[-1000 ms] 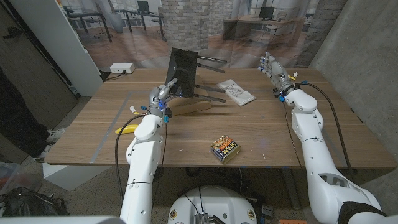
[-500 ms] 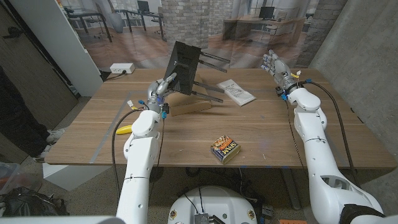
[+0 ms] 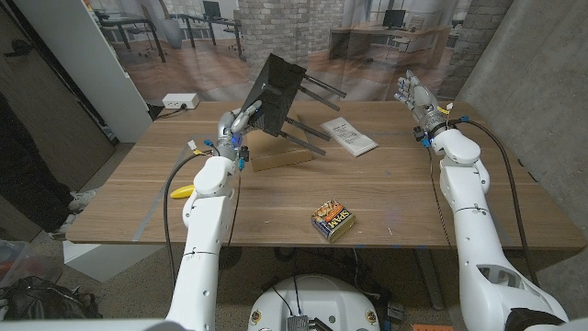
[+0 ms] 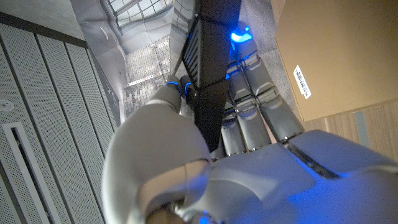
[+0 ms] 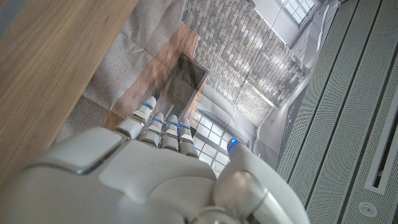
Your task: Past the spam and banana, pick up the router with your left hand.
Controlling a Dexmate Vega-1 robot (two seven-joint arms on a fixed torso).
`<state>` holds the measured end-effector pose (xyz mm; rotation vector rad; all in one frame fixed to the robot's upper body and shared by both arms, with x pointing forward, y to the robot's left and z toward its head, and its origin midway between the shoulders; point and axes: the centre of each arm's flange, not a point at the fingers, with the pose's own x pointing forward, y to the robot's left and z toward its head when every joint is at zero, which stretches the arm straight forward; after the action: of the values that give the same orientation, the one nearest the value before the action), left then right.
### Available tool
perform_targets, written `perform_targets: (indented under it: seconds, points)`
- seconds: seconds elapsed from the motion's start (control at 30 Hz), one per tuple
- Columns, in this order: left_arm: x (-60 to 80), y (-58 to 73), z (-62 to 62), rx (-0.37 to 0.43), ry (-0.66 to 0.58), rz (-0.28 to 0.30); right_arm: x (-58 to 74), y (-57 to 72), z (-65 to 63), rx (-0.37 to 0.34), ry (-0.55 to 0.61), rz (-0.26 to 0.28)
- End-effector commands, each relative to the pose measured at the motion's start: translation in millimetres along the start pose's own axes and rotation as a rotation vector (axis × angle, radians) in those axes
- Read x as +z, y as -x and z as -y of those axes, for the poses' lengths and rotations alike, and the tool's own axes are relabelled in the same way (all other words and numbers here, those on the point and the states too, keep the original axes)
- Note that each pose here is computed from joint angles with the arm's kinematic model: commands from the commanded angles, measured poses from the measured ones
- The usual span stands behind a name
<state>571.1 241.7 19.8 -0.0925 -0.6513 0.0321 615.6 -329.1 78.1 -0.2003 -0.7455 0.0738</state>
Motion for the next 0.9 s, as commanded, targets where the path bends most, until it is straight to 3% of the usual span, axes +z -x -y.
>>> perform_targets:
  seconds: [0.03,0.57,0.9]
  points:
    - [7.9,-13.1,3.8,-0.023,-0.037,0.05,-0.1,3.2,5.7,-0.035,0.004,-0.005]
    - [16.9,-35.4,-0.7,-0.053,-0.09,0.107,-3.6,5.9,0.6,-0.086,0.011,-0.024]
    - [13.0,-51.9,1.2,-0.097,-0.108,0.121,-4.6,17.4,-7.9,-0.125,0.031,-0.04]
